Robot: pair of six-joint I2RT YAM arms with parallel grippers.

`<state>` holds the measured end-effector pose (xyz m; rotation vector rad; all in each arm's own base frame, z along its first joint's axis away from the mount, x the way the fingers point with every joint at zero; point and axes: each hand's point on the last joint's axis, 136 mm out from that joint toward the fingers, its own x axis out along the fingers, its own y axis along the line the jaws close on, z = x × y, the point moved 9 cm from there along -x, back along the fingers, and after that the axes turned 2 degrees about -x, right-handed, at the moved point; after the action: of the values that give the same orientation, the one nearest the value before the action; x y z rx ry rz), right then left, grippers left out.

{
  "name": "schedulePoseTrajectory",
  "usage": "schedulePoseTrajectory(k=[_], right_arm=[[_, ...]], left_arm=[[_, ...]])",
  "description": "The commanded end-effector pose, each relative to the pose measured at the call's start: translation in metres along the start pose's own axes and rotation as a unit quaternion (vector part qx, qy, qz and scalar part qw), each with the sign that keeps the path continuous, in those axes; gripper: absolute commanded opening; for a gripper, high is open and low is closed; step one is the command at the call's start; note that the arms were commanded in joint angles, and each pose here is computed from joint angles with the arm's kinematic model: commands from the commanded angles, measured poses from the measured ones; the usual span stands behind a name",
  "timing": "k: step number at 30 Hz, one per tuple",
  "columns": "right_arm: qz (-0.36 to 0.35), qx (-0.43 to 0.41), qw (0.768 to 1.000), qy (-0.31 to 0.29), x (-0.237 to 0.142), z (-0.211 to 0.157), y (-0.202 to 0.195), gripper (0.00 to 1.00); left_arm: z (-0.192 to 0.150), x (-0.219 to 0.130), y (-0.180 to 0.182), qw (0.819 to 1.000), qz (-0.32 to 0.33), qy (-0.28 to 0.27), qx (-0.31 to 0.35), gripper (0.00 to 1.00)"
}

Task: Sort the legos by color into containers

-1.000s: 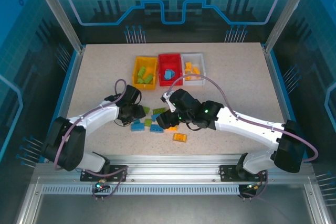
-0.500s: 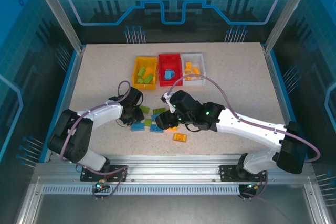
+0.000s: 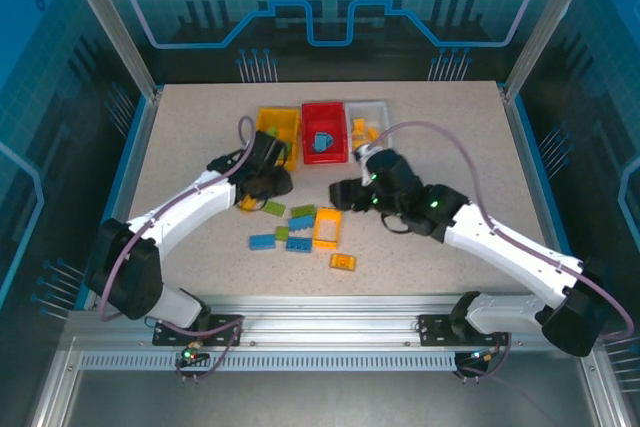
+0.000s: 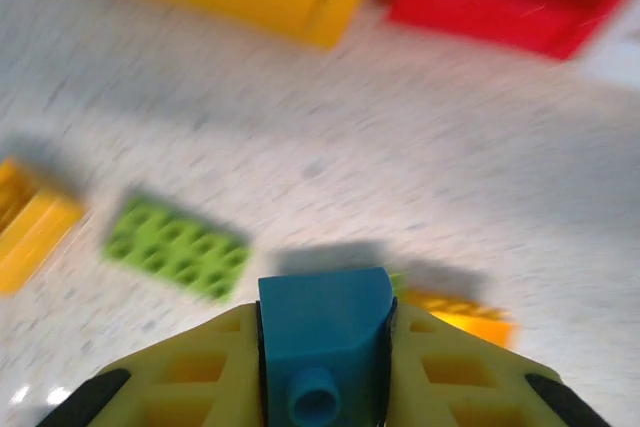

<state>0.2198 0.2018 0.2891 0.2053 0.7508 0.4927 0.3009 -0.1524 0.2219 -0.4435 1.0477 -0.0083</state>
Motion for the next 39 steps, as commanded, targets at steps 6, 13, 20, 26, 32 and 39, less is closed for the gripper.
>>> schedulePoseTrajectory(k=[6,13,20,26,32,39], right_arm=[[-0.059,0.067,0.996,-0.022,0.003,0.042,-0.032,0.69],[-0.067,0.086,0.994,-0.015,0.013,0.051,-0.040,0.69],[-0.068,0.092,0.993,-0.010,0.015,0.049,-0.044,0.69],[-0.071,0.096,0.993,-0.009,0.013,0.047,-0.048,0.69],[-0.071,0.097,0.993,-0.006,0.014,0.046,-0.050,0.69],[-0.069,0.100,0.993,0.000,0.014,0.040,-0.052,0.69]], left_arm=[[0.047,0.036,-0.059,0.999,-0.014,0.005,0.050,0.25],[0.065,0.079,-0.083,0.998,-0.020,0.029,0.060,0.25],[0.080,0.117,-0.083,0.998,-0.013,0.044,0.049,0.25],[0.095,0.148,-0.079,0.997,-0.007,0.065,0.044,0.25],[0.123,0.146,-0.084,0.998,-0.003,0.030,0.053,0.25],[0.142,0.152,-0.085,0.998,0.001,0.028,0.063,0.25]])
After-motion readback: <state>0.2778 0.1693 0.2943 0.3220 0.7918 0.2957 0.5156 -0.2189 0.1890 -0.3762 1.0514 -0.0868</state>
